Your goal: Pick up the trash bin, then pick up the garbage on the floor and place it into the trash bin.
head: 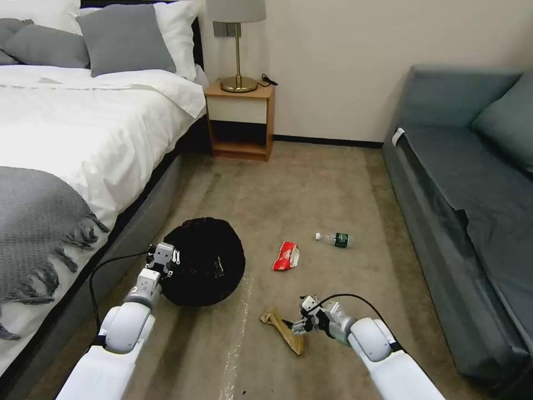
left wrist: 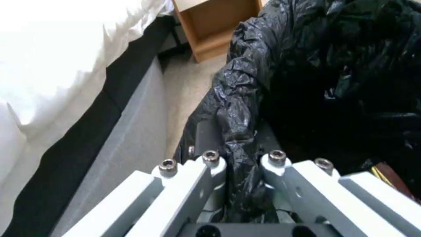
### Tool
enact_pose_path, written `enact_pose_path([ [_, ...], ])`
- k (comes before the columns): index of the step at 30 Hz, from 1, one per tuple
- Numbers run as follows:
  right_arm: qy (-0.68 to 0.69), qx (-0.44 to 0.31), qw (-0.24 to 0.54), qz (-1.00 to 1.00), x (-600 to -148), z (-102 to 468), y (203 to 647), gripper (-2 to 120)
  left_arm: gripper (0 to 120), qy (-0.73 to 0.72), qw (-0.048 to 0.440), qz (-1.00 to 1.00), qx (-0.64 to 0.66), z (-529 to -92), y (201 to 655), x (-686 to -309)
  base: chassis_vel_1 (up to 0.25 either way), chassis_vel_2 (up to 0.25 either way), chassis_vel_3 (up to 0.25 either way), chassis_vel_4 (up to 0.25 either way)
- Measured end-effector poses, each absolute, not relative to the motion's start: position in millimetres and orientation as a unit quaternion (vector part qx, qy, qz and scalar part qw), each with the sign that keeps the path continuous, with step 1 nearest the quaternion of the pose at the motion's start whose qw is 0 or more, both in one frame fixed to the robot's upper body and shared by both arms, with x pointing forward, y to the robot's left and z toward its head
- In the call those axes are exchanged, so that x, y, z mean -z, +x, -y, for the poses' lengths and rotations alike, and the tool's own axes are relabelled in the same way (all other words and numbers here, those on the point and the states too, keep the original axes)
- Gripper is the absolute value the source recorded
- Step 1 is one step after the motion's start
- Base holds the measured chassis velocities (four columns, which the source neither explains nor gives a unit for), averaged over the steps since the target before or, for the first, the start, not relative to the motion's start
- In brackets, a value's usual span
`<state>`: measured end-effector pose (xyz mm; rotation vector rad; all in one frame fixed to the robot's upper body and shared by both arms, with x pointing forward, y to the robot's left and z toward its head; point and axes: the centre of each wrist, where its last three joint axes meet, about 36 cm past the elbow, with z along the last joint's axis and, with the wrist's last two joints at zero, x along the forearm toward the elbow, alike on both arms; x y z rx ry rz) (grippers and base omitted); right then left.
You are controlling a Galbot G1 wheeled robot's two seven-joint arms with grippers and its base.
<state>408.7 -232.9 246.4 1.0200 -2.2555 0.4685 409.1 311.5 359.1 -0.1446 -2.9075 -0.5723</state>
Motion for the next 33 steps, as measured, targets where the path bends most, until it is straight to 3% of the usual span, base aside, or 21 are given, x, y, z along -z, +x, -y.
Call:
enact_pose_path([
  [25, 0.396, -0.227, 0.352, 0.817, -191.7, 218.5, 396.9, 99, 4, -0.051, 0.086, 0.977, 0.190, -312.5, 409.5, -353.0, 0.000, 0.000, 0.000, 0.000],
  [33, 0.396, -0.225, 0.353, 0.818, -191.5, 222.5, 396.7, 73, 4, -0.056, 0.082, 0.977, 0.189, -309.5, 409.5, -354.8, 0.000, 0.000, 0.000, 0.000],
])
